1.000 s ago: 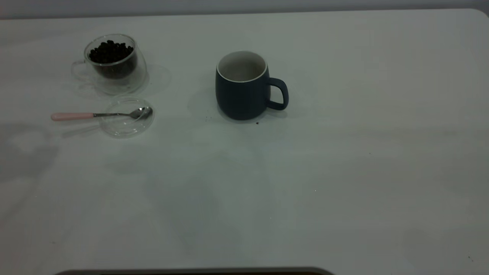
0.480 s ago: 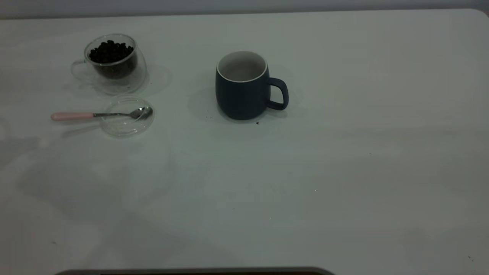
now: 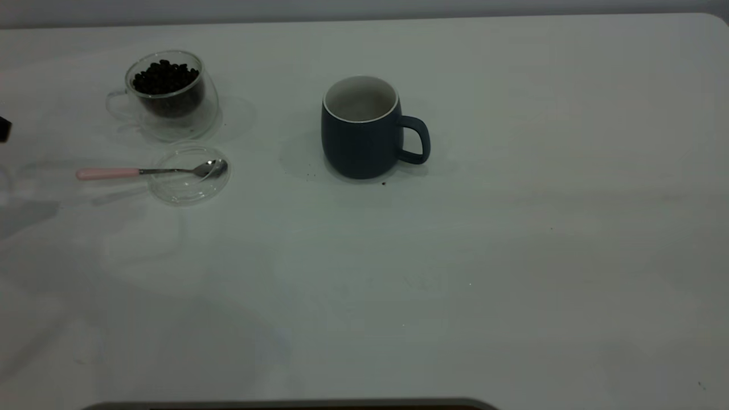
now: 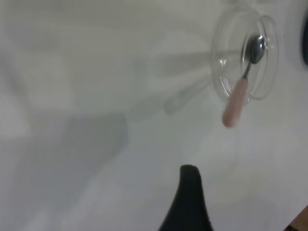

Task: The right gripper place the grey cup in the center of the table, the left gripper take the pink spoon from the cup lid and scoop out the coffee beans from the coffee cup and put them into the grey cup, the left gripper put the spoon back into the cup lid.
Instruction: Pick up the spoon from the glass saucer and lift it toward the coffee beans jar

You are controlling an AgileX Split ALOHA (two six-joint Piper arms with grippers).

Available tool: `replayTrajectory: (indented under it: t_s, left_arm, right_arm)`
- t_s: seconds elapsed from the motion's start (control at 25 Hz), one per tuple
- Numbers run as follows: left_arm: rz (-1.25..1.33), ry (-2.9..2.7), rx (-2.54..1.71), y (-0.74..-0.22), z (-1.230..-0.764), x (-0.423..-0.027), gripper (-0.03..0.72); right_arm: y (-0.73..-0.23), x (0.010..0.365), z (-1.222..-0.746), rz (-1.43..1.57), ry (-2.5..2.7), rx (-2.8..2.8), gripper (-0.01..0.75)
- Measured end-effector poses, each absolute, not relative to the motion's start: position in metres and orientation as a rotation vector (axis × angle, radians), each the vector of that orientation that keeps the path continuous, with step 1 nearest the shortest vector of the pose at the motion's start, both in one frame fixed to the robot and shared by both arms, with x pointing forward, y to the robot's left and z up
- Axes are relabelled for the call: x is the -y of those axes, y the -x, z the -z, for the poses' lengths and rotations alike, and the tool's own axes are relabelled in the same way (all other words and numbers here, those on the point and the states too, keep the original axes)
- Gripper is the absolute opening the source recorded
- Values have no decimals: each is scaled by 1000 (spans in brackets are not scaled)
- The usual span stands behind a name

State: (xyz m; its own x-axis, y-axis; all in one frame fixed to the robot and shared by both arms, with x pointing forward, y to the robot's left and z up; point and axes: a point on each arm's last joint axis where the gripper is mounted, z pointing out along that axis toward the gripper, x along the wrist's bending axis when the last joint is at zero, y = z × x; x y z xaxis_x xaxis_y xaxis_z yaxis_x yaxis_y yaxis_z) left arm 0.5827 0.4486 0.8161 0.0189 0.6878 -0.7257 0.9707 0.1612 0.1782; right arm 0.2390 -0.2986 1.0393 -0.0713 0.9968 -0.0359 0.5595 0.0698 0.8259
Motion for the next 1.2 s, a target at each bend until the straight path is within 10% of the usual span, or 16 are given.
replayTrajectory:
  t_s: [1.2]
  left_arm:
    - [628, -1463, -1606, -607, -750, -374, 677]
  right_arm:
    - [-239, 299, -1039, -866, -1559, -1707, 591]
